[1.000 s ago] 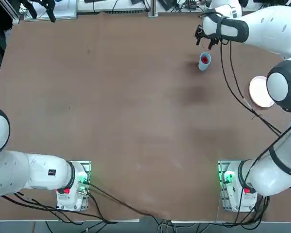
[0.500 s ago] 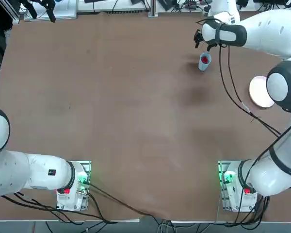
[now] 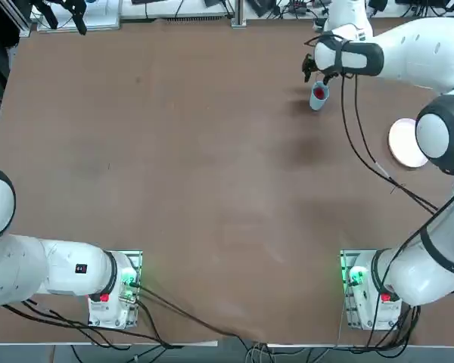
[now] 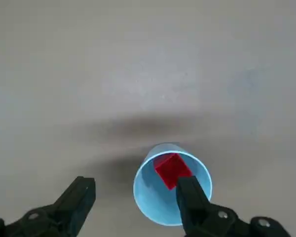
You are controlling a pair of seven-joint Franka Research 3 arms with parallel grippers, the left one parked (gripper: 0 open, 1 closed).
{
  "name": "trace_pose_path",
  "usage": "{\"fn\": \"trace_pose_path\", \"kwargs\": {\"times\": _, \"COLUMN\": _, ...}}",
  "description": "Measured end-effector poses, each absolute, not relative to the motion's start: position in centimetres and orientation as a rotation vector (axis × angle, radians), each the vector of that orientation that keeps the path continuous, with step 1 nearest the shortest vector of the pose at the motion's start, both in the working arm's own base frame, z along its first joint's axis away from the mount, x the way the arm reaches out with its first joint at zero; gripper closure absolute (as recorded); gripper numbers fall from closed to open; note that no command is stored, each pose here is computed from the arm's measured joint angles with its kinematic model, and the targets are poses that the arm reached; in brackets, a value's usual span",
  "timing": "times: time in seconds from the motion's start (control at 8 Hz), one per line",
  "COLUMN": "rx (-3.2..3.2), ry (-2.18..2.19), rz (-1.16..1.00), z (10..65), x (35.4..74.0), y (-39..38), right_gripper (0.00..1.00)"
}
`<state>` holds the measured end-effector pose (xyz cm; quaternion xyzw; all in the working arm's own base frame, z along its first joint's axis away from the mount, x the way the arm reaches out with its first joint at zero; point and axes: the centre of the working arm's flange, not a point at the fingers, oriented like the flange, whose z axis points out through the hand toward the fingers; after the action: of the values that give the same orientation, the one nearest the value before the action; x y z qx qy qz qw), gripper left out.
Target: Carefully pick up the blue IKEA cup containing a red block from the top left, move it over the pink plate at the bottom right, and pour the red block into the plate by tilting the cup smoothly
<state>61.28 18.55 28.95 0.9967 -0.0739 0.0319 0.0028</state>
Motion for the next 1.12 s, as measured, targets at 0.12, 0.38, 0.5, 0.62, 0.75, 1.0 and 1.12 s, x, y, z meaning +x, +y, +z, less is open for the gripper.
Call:
{"fn": "trace_pose_path", "kwargs": {"times": 0.12, "rx": 3.126, "ry": -0.229, "rz": 0.101, "z": 29.0, "x": 61.2, "y": 18.7, "right_gripper": 0.00}}
{"fn": "trace_pose_path", "kwargs": {"times": 0.38, "rx": 3.126, "ry": -0.217, "rz": 0.094, "z": 28.7, "x": 61.0, "y": 19.1, "right_gripper": 0.00}}
{"fn": "trace_pose_path", "kwargs": {"times": 0.5, "rx": 3.125, "ry": -0.203, "rz": 0.084, "z": 28.4, "x": 60.6, "y": 19.6, "right_gripper": 0.00}}
{"fn": "trace_pose_path", "kwargs": {"times": 0.62, "rx": 3.123, "ry": -0.194, "rz": 0.074, "z": 28.0, "x": 60.4, "y": 19.8, "right_gripper": 0.00}}
{"fn": "trace_pose_path", "kwargs": {"times": 0.75, "rx": 3.121, "ry": -0.192, "rz": 0.065, "z": 27.6, "x": 60.2, "y": 19.9, "right_gripper": 0.00}}
{"fn": "trace_pose_path", "kwargs": {"times": 1.0, "rx": 3.119, "ry": -0.191, "rz": 0.057, "z": 27.2, "x": 60.2, "y": 19.9, "right_gripper": 0.00}}
{"fn": "trace_pose_path", "kwargs": {"times": 1.12, "rx": 3.118, "ry": -0.191, "rz": 0.056, "z": 27.1, "x": 60.2, "y": 19.9, "right_gripper": 0.00}}
